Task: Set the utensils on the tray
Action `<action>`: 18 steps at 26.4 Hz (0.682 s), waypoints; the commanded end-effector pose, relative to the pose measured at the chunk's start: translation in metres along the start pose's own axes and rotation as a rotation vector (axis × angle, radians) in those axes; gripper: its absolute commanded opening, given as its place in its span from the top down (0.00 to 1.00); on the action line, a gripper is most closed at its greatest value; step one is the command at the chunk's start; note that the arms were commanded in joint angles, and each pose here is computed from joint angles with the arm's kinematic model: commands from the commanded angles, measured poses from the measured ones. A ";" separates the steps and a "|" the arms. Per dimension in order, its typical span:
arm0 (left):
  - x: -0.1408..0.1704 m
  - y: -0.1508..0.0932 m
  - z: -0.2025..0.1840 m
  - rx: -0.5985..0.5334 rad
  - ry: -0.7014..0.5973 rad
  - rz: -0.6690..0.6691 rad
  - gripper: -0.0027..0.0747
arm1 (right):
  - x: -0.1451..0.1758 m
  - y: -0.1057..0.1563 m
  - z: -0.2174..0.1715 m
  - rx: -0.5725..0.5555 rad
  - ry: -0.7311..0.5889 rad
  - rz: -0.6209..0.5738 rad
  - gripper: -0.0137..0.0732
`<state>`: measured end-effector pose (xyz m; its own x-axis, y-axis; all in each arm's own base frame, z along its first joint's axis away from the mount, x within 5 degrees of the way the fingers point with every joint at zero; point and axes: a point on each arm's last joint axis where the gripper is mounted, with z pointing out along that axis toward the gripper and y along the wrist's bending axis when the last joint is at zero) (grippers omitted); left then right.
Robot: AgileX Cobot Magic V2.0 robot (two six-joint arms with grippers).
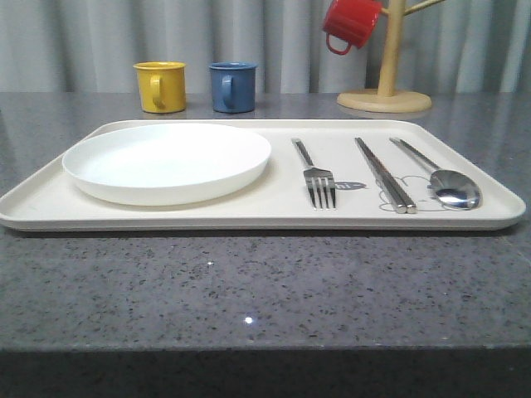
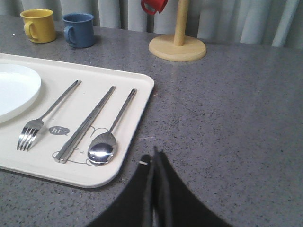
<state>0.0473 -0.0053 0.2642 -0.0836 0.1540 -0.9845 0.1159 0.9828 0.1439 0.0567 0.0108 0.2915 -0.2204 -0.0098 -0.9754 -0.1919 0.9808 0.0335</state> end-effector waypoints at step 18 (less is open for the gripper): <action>0.057 -0.009 0.013 0.004 -0.136 -0.007 0.99 | -0.016 0.000 -0.003 0.001 -0.104 -0.020 0.98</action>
<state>0.0555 -0.0074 0.1954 -0.0702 0.1623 -0.9842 0.1417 0.9783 0.1513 0.0567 0.0108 0.2915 -0.2198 -0.0103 -0.9755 -0.1917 0.9809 0.0329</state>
